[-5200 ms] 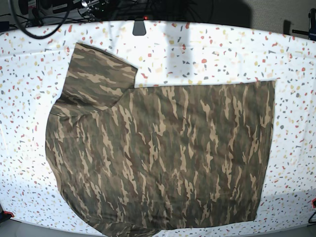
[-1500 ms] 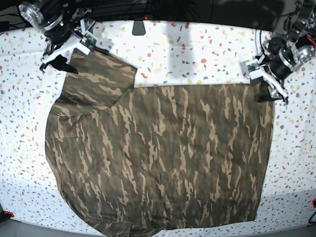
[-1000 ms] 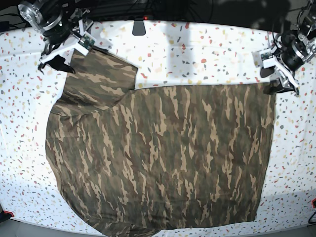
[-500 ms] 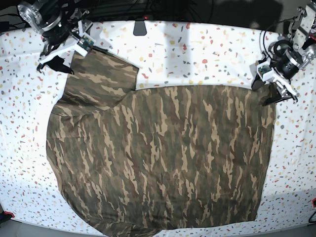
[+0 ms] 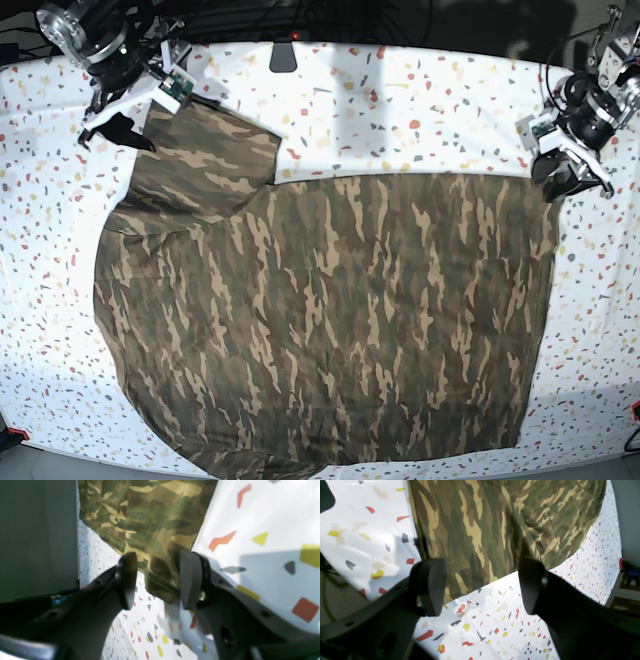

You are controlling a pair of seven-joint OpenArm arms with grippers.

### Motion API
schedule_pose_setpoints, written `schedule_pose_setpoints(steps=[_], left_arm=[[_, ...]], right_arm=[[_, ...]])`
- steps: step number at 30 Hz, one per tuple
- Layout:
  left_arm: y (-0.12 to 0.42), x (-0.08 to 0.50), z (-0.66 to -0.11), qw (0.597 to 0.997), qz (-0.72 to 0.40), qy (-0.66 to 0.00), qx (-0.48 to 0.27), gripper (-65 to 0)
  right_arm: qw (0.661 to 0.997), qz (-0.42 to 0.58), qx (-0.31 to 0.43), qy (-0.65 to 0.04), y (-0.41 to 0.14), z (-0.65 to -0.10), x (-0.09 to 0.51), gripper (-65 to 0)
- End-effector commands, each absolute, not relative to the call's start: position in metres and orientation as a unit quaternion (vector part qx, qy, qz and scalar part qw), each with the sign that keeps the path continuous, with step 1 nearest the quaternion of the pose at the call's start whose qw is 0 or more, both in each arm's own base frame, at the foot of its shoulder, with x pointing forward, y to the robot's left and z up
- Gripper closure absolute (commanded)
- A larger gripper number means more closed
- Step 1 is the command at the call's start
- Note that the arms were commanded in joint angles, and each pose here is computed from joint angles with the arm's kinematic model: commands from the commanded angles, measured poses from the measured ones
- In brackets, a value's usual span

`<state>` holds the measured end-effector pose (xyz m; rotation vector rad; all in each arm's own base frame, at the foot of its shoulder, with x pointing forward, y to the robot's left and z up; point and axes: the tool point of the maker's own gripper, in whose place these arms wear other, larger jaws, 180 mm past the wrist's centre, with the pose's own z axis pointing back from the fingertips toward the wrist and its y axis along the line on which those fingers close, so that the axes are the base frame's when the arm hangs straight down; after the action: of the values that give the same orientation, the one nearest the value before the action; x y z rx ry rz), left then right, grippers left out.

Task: Fold the T-shirt properly
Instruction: 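Close both grippers on the shirt's collar-side edge corners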

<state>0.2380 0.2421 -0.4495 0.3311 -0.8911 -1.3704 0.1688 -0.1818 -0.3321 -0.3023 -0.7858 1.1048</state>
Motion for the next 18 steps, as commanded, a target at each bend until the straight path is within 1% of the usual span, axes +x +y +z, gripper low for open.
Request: schedule_pose_setpoints(steps=[1,5,8,10,14,18], left_arm=[[0.266,0.221,-0.473,0.697,-0.618,-0.322,0.173,-29.6],[0.236,0.21,-0.477,0.689,-0.618,-0.357,0.128,-29.6],[0.23,0.21,-0.475,0.684,-0.619,-0.368,0.118,-29.6],[0.23,0.213,-0.474,0.681,-0.621,-0.369,0.121,-29.6],[0.23,0.217,-0.466,0.653,-0.65,-0.364,0.137,-29.6],[0.236,0.232,-0.445,0.638,-0.657,-0.369,0.163,-29.6]], right_arm=[[0.76,0.511,-0.141,-0.375,-0.18,-0.324,0.172,-44.2],[0.76,0.511,-0.141,-0.375,-0.18,-0.324,0.173,-44.2],[0.76,0.511,-0.141,-0.375,-0.18,-0.324,0.172,-44.2],[0.76,0.511,-0.141,-0.376,-0.18,-0.324,0.173,-44.2],[0.76,0.511,-0.141,-0.375,-0.18,-0.324,0.172,-44.2],[0.76,0.511,-0.141,-0.375,-0.18,-0.324,0.172,-44.2]])
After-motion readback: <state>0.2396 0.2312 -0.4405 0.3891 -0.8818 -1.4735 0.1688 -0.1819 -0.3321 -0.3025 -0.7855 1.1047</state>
